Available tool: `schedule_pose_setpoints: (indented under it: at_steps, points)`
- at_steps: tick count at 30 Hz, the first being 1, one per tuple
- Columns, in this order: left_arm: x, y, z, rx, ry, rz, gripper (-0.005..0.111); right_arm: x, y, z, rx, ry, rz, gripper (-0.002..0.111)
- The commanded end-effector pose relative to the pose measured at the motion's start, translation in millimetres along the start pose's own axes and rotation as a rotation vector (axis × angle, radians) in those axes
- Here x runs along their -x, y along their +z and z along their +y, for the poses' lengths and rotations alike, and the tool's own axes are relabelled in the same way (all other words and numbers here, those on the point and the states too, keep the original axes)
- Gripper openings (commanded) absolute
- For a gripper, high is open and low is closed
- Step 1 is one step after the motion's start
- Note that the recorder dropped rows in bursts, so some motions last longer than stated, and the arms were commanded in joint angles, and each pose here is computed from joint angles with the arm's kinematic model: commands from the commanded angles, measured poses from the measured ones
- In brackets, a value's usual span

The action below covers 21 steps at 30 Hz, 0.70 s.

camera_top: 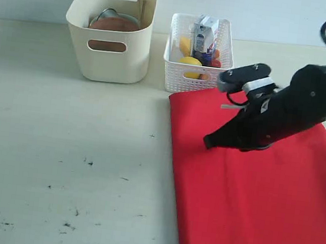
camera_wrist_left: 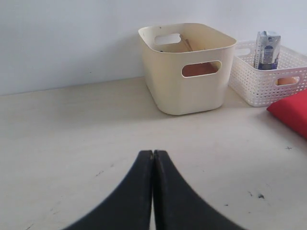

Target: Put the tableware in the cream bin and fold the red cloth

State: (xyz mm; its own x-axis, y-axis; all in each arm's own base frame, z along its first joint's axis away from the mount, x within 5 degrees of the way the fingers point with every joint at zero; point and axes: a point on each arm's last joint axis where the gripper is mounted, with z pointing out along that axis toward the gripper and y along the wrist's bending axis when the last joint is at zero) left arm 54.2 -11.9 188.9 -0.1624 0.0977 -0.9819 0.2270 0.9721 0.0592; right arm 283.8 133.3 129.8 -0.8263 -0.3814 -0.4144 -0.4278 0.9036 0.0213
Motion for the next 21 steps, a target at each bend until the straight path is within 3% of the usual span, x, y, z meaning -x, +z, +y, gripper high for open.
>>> schedule_pose_setpoints:
  at_steps: [1, 9, 15, 21]
  points:
    - [0.2, -0.5, 0.2, 0.003, 0.003, -0.003, 0.003, -12.9, 27.3, 0.0, -0.010, -0.078, 0.090, 0.000]
    - [0.2, -0.5, 0.2, 0.003, 0.003, -0.003, 0.003, -29.9, 25.9, -50.1, -0.108, -0.010, 0.243, 0.000]
    - [0.2, -0.5, 0.2, 0.003, 0.003, -0.003, 0.003, -28.4, 20.9, -83.5, -0.184, 0.045, 0.176, 0.000]
    - [0.2, -0.5, 0.2, 0.003, 0.003, -0.003, 0.003, -30.1, 19.4, -96.4, -0.198, 0.092, 0.157, 0.000]
